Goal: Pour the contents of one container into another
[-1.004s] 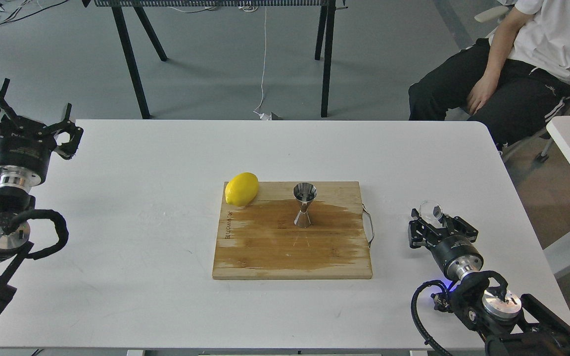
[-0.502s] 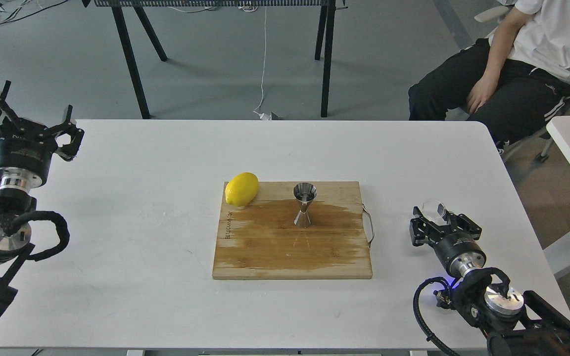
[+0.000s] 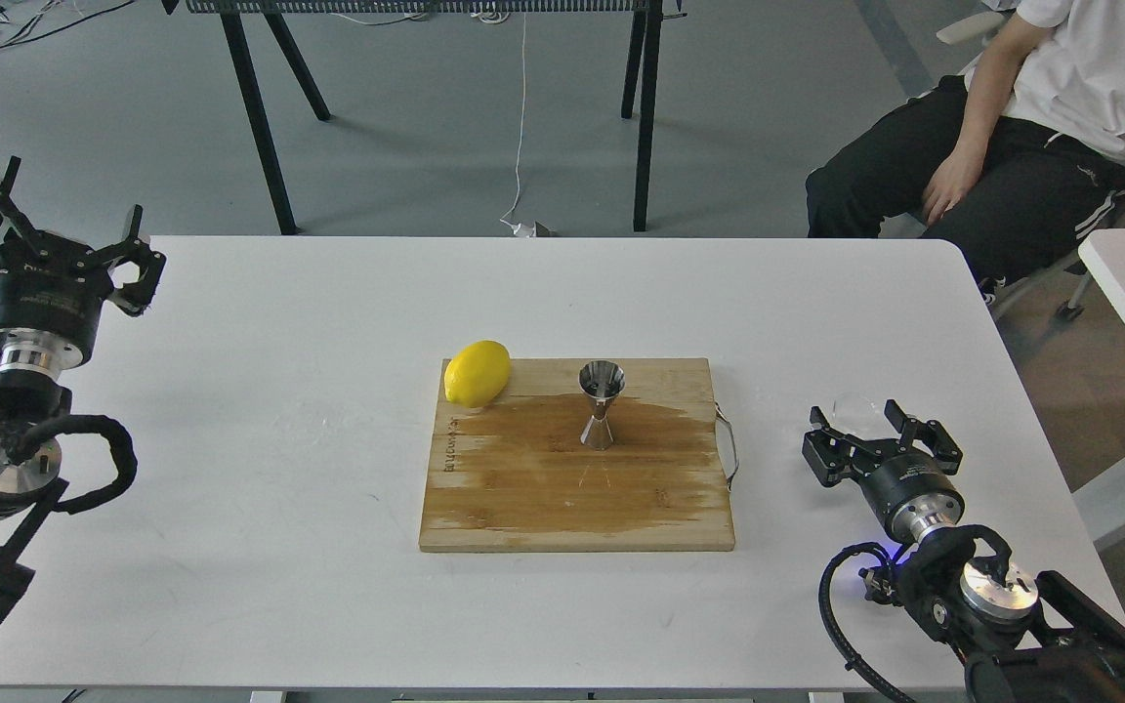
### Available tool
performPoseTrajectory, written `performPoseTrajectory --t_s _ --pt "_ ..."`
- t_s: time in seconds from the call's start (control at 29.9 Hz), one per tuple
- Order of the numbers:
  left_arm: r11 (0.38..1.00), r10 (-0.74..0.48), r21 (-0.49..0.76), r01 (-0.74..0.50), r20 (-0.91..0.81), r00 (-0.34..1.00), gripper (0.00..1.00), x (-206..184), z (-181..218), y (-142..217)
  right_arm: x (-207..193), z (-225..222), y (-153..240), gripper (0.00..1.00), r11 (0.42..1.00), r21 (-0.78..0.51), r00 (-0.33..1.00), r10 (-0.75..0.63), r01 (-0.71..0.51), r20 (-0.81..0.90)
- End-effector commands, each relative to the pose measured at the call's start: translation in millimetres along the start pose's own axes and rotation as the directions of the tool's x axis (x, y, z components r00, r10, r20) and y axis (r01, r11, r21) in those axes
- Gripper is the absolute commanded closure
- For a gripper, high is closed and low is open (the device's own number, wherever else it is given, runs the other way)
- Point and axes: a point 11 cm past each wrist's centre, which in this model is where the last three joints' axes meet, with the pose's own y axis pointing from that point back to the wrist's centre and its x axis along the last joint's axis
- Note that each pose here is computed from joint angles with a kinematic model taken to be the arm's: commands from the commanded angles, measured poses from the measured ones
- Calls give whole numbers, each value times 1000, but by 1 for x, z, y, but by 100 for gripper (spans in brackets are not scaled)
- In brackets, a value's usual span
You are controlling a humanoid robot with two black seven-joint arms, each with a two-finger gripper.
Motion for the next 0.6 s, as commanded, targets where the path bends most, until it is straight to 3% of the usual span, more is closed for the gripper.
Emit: performPoseTrajectory --t_s 0.0,0.3,0.57 --pt "1000 0 -2 0 -3 1000 0 -1 1 -1 -37 -12 -11 1 990 -14 988 -143 143 -63" --pt "1000 -3 1 3 -4 1000 0 -1 1 -1 -152 -18 -46 0 916 -113 863 -401 386 -308" --pt "1000 -4 0 4 -5 1000 0 -2 1 -2 -220 -19 -59 0 857 -115 747 -498 503 -441"
